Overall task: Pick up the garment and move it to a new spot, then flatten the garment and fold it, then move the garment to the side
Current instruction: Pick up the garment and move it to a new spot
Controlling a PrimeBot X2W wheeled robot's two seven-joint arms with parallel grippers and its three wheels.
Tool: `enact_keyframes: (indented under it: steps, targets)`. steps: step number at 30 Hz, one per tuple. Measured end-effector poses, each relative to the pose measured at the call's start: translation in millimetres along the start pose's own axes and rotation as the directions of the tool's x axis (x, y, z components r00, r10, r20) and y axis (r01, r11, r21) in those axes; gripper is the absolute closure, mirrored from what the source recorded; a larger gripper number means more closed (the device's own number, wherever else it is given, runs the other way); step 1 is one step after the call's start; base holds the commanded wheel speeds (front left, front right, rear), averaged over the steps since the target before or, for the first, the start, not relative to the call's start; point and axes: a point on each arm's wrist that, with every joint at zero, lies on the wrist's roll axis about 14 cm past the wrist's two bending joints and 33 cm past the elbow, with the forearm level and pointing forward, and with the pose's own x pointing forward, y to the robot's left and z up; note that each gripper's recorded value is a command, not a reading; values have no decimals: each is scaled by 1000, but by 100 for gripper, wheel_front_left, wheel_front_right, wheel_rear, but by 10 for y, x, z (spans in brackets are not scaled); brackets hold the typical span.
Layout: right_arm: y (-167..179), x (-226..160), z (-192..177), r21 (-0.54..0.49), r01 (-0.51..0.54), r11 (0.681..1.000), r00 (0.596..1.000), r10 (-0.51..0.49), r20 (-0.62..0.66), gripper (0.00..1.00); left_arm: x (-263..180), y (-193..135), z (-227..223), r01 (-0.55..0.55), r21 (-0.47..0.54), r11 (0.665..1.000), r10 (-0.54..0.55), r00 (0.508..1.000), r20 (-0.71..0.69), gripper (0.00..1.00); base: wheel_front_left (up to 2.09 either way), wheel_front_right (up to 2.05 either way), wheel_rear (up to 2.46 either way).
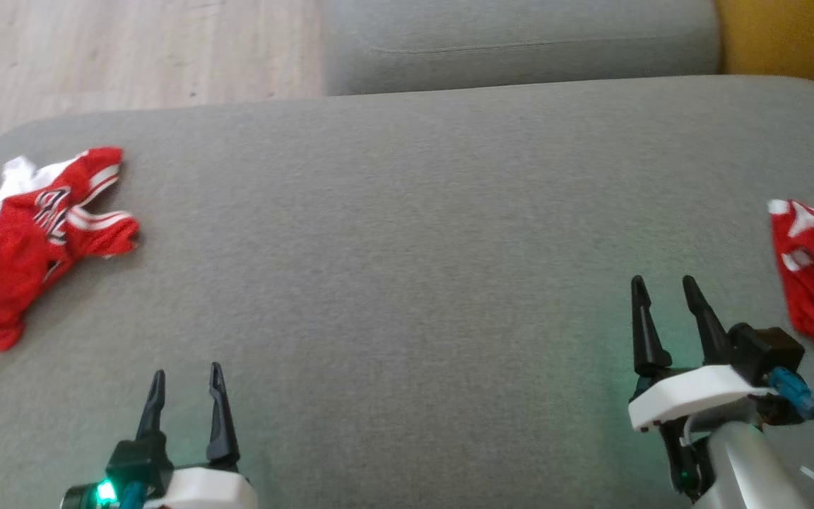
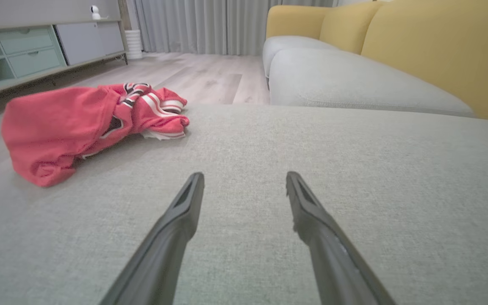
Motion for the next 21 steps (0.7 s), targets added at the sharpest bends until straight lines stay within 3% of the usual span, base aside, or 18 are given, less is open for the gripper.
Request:
enact_keyframes:
  steps: [6,11,21]
  targets:
    - [382,152,-96,-8,-114,993,993,114,-31,0,-140,332,-16,-110,-24,994,110,994,-1,0,0,0,0]
    - [844,290,-206,-6,-245,970,968,244,-64,0,-378,718,-62,-249,-63,967,248,969,-11,0,0,0,0]
    - [1767,362,-503,-1,-496,868,859,491,-144,0,-1093,1529,-255,-545,-125,829,541,838,-68,0,0,0,0]
